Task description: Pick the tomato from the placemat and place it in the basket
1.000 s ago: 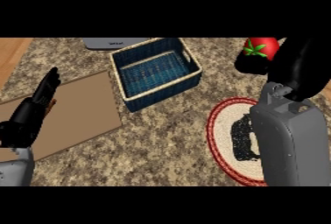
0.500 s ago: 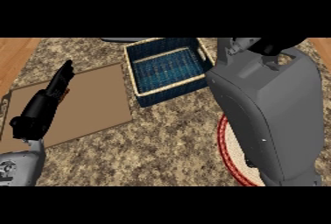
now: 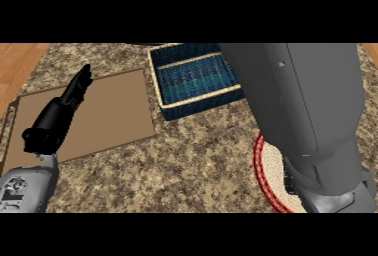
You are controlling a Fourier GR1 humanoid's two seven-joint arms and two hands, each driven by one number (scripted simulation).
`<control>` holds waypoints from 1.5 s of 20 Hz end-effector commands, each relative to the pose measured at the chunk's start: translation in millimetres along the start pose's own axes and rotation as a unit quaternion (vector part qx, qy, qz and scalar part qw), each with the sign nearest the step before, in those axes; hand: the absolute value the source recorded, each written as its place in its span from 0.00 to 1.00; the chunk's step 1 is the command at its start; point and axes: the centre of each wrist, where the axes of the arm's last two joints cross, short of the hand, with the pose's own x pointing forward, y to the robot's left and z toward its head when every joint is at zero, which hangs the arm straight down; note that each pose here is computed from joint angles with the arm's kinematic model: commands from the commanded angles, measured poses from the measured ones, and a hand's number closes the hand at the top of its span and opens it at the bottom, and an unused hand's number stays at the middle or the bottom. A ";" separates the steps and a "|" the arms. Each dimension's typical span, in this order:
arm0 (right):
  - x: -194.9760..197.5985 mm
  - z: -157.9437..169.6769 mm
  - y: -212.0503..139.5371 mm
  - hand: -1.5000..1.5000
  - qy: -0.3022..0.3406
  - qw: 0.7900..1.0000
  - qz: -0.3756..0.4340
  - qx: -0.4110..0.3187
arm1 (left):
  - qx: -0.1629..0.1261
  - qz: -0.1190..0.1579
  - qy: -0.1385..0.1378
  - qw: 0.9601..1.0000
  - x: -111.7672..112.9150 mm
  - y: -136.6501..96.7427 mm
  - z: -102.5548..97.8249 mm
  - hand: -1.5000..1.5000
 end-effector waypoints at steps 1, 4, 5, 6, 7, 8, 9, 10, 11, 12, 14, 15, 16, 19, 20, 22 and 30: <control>10.2 -12.7 17.3 1.00 0.115 0.993 -0.002 0.040 | 0.004 -0.004 -0.004 1.000 13.4 -4.3 -7.4 0.50; 19.2 -18.4 19.6 1.00 0.139 0.987 0.012 0.074 | -0.005 0.002 -0.001 1.000 4.4 0.2 -8.3 0.50; 18.2 -22.4 23.0 1.00 0.150 0.985 0.002 0.080 | -0.001 -0.005 -0.006 1.000 2.1 -0.2 -6.7 0.50; 21.3 -22.3 25.8 1.00 0.157 0.983 0.021 0.089 | -0.001 0.007 -0.005 1.000 -4.3 -8.9 0.3 0.50; 18.9 -24.7 29.9 1.00 0.170 0.981 0.014 0.096 | -0.001 -0.003 -0.004 1.000 -0.5 -2.5 -7.0 0.50; 20.5 -27.0 35.5 1.00 0.175 0.979 0.037 0.101 | -0.002 0.009 -0.009 1.000 8.8 -2.4 -11.1 0.50; 9.4 -30.2 52.9 1.00 0.180 0.976 0.068 0.102 | 0.000 -0.002 -0.005 1.000 4.5 -1.0 -3.2 0.50; 14.3 -28.3 53.0 1.00 0.177 0.972 0.109 0.109 | 0.003 0.003 -0.003 1.000 -0.2 -7.1 -3.6 0.50; 19.0 -28.3 50.9 1.00 0.179 0.969 0.122 0.117 | 0.011 -0.003 0.002 1.000 -2.2 -7.2 -6.0 0.50; 23.6 -25.0 53.6 1.00 0.189 0.964 0.147 0.114 | 0.005 0.007 0.002 1.000 -0.2 -2.3 -9.6 0.50; 22.6 -24.7 61.3 1.00 0.187 0.960 0.173 0.116 | 0.011 -0.004 0.003 1.000 -3.3 1.2 -4.9 0.50; 25.6 -24.8 60.5 1.00 0.190 0.957 0.184 0.120 | 0.007 -0.004 0.008 1.000 -5.4 -2.0 4.6 0.50; 28.7 -23.4 59.9 1.00 0.184 0.957 0.189 0.119 | 0.012 -0.002 0.001 1.000 -6.2 -1.4 1.7 0.50; 29.7 -25.4 64.6 1.00 0.183 0.949 0.201 0.162 | 0.004 -0.005 0.005 1.000 -1.6 -1.0 1.5 0.50; 31.6 -27.0 59.2 0.00 0.179 0.949 0.186 0.179 | 0.017 0.000 0.008 1.000 -12.2 1.7 7.3 0.50; 30.3 -26.9 64.0 0.00 0.180 0.952 0.158 0.189 | 0.018 0.005 0.014 1.000 -18.2 -1.1 6.9 0.50; 30.4 -26.1 68.4 0.00 0.164 0.973 0.059 0.150 | 0.015 -0.007 0.000 1.000 13.1 0.3 -7.5 0.50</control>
